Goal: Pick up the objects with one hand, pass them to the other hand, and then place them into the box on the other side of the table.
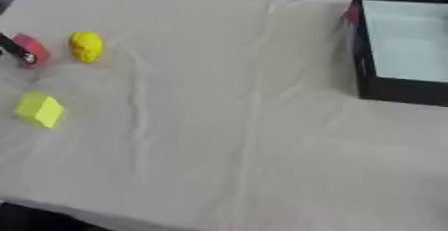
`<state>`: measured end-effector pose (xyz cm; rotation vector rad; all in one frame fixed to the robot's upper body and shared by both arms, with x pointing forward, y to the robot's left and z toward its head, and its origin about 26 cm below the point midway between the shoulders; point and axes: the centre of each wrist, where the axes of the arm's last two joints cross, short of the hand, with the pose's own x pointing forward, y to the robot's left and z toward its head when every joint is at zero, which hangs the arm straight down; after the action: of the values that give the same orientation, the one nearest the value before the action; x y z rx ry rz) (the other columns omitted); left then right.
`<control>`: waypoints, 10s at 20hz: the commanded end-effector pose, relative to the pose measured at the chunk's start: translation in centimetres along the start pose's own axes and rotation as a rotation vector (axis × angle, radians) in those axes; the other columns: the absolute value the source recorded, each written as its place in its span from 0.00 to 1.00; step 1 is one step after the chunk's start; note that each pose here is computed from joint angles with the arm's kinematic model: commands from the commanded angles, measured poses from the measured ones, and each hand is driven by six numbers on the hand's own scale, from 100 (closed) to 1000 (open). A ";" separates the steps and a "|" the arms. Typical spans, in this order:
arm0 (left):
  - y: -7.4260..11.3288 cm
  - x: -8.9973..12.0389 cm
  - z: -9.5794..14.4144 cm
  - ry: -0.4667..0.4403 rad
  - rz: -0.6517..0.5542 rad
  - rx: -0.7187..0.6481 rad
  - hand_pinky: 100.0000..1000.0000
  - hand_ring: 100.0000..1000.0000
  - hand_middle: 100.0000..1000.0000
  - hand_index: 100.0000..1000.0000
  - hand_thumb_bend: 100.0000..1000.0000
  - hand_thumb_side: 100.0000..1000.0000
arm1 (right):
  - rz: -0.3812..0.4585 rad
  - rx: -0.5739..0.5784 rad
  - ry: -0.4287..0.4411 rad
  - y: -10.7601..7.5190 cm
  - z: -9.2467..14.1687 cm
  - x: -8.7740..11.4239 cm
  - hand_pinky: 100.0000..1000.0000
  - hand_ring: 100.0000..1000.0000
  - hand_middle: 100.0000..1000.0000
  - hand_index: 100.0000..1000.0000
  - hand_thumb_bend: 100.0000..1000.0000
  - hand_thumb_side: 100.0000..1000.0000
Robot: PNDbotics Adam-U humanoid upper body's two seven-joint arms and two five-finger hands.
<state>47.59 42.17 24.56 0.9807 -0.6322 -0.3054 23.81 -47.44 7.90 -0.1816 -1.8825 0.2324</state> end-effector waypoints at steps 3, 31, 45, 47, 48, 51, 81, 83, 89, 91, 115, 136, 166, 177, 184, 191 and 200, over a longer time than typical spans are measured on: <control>4.0 -0.2 1.7 -0.052 -0.005 0.153 0.88 0.79 0.66 0.47 0.27 0.00 | 0.031 0.013 -0.017 -1.1 -0.4 1.1 1.00 1.00 1.00 0.99 0.00 0.50; -1.1 2.3 12.8 -0.759 -0.024 0.341 0.67 0.65 0.59 0.43 0.14 0.00 | 0.113 0.099 -0.330 -2.5 -6.6 9.7 1.00 1.00 1.00 1.00 0.00 0.45; -7.7 4.3 15.6 -0.982 -0.006 0.403 0.63 0.61 0.57 0.41 0.10 0.00 | 0.390 0.350 -0.511 -1.0 -12.6 15.0 1.00 1.00 1.00 1.00 0.00 0.35; -8.4 4.4 15.8 -1.002 -0.001 0.404 0.63 0.60 0.57 0.41 0.10 0.00 | 0.423 0.375 -0.523 -0.6 -13.2 15.1 1.00 1.00 1.00 1.00 0.00 0.34; -8.6 4.4 15.8 -1.007 0.001 0.405 0.63 0.60 0.57 0.41 0.10 0.00 | 0.432 0.381 -0.526 -0.5 -13.4 15.1 1.00 1.00 1.00 1.00 0.00 0.34; -8.8 4.4 15.7 -1.011 0.003 0.408 0.63 0.60 0.57 0.41 0.10 0.00 | 0.445 0.384 -0.530 -0.5 -13.6 14.9 1.00 1.00 1.00 1.00 0.00 0.34; -15.9 6.2 19.7 -1.312 0.106 0.340 0.59 0.56 0.52 0.40 0.00 0.00 | 0.627 0.753 -0.624 5.3 -21.1 14.3 1.00 1.00 1.00 1.00 0.00 0.13; -16.2 6.4 20.0 -1.326 0.111 0.334 0.59 0.55 0.52 0.40 0.00 0.00 | 0.633 0.770 -0.634 5.5 -21.3 14.2 1.00 1.00 1.00 1.00 0.00 0.12; -17.2 6.7 20.5 -1.341 0.151 0.302 0.58 0.55 0.51 0.39 0.00 0.00 | 0.671 0.761 -0.659 6.0 -22.5 14.8 1.00 1.00 1.00 1.00 0.00 0.05; -17.5 7.0 20.9 -1.354 0.154 0.300 0.57 0.55 0.51 0.39 0.00 0.00 | 0.671 0.755 -0.666 6.4 -22.8 14.9 1.00 1.00 1.00 0.99 0.00 0.05; -20.6 9.6 26.3 -1.560 0.167 0.278 0.54 0.53 0.50 0.39 0.00 0.00 | 0.679 0.866 -0.702 9.4 -24.9 16.2 1.00 1.00 1.00 1.00 0.00 0.03; -23.4 11.0 30.1 -1.653 0.265 0.227 0.52 0.51 0.48 0.38 0.00 0.00 | 0.696 0.938 -0.773 11.1 -25.7 16.5 1.00 1.00 1.00 1.00 0.00 0.00; -25.6 11.8 32.6 -1.662 0.479 0.161 0.45 0.45 0.42 0.37 0.00 0.00 | 0.737 1.078 -0.921 14.6 -25.7 18.8 1.00 1.00 1.00 1.00 0.00 0.00; -26.6 11.9 32.5 -1.642 0.457 0.137 0.44 0.45 0.42 0.36 0.00 0.00 | 0.733 1.090 -0.985 15.3 -25.3 20.0 1.00 1.00 1.00 1.00 0.00 0.03; -26.8 11.9 32.7 -1.647 0.463 0.127 0.43 0.45 0.41 0.36 0.00 0.00 | 0.785 1.106 -1.029 15.7 -25.0 20.1 1.00 1.00 1.00 1.00 0.06 0.06; -26.8 11.9 32.7 -1.643 0.484 0.132 0.42 0.45 0.41 0.35 0.00 0.00 | 0.819 1.125 -1.045 15.9 -25.0 19.5 1.00 1.00 1.00 1.00 0.04 0.08; -27.0 11.9 33.2 -1.682 0.486 0.118 0.42 0.44 0.41 0.35 0.00 0.00 | 0.837 1.129 -1.031 15.8 -25.1 18.6 1.00 1.00 1.00 1.00 0.04 0.08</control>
<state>37.73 0.01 18.18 0.4710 -2.3373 -0.6441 42.03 -25.59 27.82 -0.0221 -2.2524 1.6774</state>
